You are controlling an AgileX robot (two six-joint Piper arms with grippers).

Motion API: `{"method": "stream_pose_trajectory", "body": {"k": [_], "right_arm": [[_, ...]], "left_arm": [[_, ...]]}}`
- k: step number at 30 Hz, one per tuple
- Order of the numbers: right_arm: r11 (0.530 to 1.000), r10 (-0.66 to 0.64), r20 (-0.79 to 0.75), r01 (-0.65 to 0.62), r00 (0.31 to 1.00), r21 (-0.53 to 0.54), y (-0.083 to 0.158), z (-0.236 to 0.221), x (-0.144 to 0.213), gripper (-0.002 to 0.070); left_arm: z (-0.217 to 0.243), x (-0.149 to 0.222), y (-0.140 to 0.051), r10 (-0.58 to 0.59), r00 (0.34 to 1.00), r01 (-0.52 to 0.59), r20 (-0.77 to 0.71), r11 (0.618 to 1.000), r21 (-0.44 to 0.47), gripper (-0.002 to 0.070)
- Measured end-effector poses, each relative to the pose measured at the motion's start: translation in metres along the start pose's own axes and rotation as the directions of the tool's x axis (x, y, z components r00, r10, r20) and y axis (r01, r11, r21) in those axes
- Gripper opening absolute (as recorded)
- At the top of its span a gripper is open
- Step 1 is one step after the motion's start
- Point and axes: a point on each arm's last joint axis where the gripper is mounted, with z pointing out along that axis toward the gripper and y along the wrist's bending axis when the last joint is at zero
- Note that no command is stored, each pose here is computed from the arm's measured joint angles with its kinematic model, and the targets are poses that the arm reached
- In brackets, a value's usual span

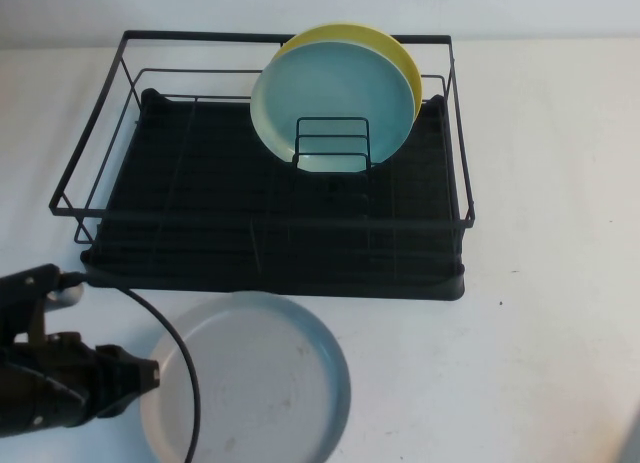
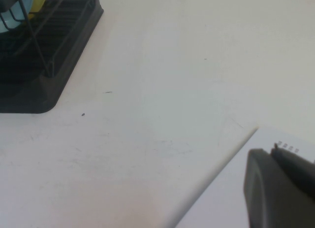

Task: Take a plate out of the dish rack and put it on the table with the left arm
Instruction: Place the plate from the table

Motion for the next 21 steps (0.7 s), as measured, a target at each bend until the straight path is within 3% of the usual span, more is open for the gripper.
{"method": "stream_pose_trajectory", "body": {"k": [5,8,11,16,21], "right_arm": [[1.000,0.000,0.000,0.000,1.000,0.000,0.000,0.000,0.000,-0.0020],[1.000,0.000,0.000,0.000,1.000,0.000,0.000,0.000,0.000,-0.0020],[1.000,0.000,0.000,0.000,1.000,0.000,0.000,0.000,0.000,-0.0020],[1.000,0.000,0.000,0.000,1.000,0.000,0.000,0.000,0.000,-0.0020],[1.000,0.000,0.000,0.000,1.000,0.000,0.000,0.000,0.000,-0.0020]], "left_arm": [[0.020,0.007,0.006,0.035,0.995,-0.032,-0.096,0.999,0.039,0.0001],[0.028,0.009,0.008,0.047,0.991,-0.039,-0.125,0.997,0.062,0.0038],[0.031,0.009,0.007,0.070,0.991,-0.059,-0.117,0.994,0.095,0.0146],[0.032,0.006,0.004,0.074,0.994,-0.064,-0.086,0.991,0.120,0.0419],[0.021,0.001,0.000,0.085,0.996,-0.082,-0.026,0.990,0.113,0.0484]]}}
